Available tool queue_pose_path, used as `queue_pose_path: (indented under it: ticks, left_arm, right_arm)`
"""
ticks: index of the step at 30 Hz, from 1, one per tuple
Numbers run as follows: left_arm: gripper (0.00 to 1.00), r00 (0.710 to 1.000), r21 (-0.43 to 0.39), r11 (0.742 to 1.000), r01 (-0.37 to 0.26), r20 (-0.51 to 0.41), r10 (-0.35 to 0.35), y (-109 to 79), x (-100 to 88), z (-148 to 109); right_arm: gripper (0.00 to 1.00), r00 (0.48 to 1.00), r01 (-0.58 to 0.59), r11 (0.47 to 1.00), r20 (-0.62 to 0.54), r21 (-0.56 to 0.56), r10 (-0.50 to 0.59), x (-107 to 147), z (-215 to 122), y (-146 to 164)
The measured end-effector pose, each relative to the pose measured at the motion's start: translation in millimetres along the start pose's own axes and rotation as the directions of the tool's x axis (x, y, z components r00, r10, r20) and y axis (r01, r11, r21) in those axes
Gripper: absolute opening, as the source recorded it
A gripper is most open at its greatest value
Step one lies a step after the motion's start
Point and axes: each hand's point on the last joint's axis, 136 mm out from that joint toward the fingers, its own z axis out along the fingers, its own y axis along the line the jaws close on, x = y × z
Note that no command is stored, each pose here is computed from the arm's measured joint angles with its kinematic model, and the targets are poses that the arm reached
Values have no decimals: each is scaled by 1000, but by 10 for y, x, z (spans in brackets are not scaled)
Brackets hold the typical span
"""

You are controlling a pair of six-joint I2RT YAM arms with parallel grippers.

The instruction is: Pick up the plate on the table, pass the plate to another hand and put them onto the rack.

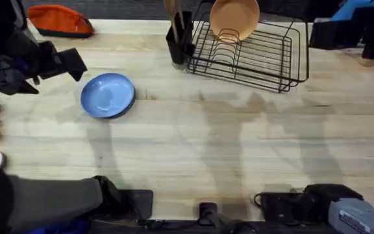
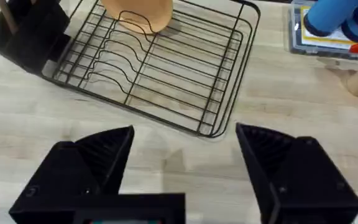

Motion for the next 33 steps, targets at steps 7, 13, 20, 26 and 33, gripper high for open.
queue_pose_path:
  ticks: [7, 13, 20, 26, 33]
  left_arm:
    - [993, 987, -20, 999, -28, -160, 24, -63, 161, 516]
    - [993, 984, -21, 999, -31, -176, 27, -97, 141, 707]
    - [994, 995, -6, 1000, -16, -100, 16, -139, -41, 741]
    - [993, 997, 26, 1000, -9, -76, 11, -208, -6, 882]
    - [993, 997, 42, 999, -5, -81, 8, -243, 186, 1074]
  right_arm:
    - [993, 1000, 0, 1000, 0, 0, 0, -1, 0, 0]
    - [993, 1000, 0, 1000, 0, 0, 0, -1, 1, 0]
    - [993, 1000, 0, 1000, 0, 0, 0, -1, 1, 0]
    - [993, 1000, 0, 1000, 0, 0, 0, -1, 0, 0]
    - [993, 1000, 0, 1000, 0, 0, 0, -1, 1, 0]
